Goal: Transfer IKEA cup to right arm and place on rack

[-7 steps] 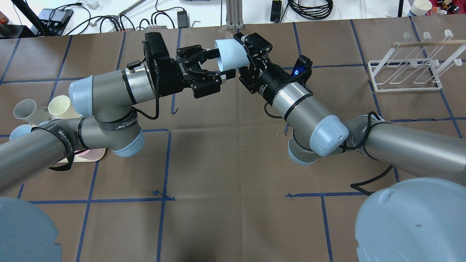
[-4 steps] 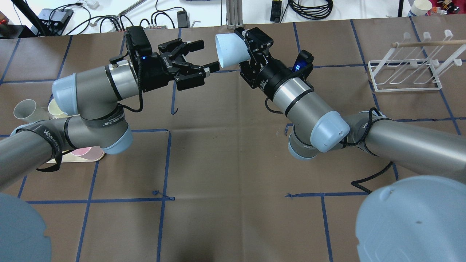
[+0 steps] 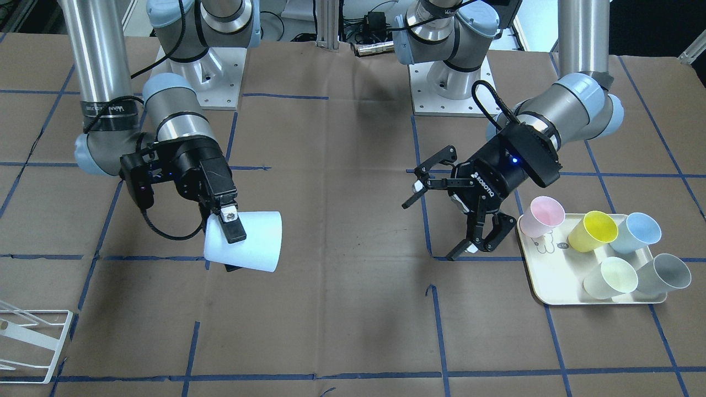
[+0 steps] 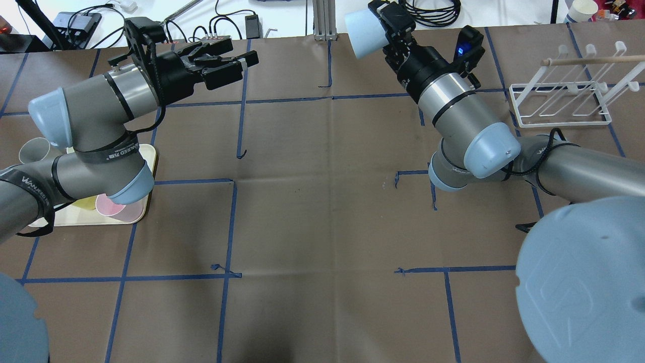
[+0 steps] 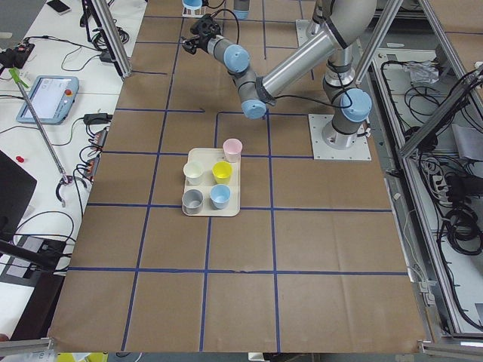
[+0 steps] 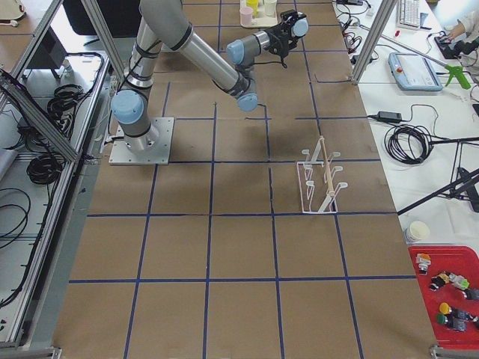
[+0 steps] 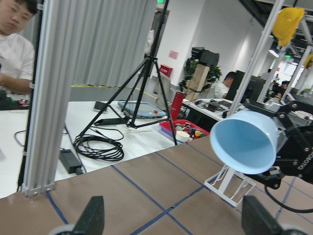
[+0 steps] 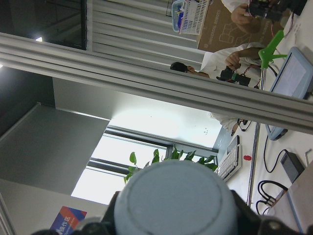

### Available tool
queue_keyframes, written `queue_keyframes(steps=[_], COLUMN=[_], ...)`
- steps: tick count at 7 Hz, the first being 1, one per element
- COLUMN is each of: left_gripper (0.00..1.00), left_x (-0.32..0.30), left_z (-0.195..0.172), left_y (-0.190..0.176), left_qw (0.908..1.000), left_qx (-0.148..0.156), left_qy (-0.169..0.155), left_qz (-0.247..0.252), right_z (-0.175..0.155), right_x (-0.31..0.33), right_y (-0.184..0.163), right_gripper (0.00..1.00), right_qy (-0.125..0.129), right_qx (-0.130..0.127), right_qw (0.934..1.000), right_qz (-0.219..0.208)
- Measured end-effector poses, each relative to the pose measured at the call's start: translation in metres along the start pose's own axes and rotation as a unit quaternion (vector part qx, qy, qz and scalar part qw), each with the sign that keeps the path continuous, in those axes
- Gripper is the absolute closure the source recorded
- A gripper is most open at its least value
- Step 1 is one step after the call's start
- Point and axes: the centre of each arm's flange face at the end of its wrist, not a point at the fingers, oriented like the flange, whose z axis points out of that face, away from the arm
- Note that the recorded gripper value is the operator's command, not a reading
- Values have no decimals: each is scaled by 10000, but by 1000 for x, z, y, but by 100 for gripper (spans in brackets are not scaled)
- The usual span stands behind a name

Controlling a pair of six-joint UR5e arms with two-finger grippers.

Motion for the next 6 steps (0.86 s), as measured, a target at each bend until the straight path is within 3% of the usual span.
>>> queue_keyframes(steps=[1,2,3,5,6], left_gripper=[2,2,2,1,2], left_x=[-11,-23,-36,-46,-41], left_z=[0,1,2,2,7], left_y=[-6,-11,-18,-43,-55], left_qw=[9980,9926,9842,9656,9520], left_qx=[-218,-409,-569,-954,-1305], left_qy=[-530,-1033,-1490,-2079,-2387], left_qz=[-251,-488,-771,-1240,-1405], right_z=[-2,-5,-8,-17,-25], right_x=[7,14,22,39,48], right_y=[-21,-45,-71,-118,-140], right_gripper=[53,53,53,53,53], right_qy=[70,179,346,689,878], right_qx=[-27,9,94,102,109], right_qw=[9977,9898,9745,9278,9034], right_qz=[-674,-1414,-2214,-3664,-4196])
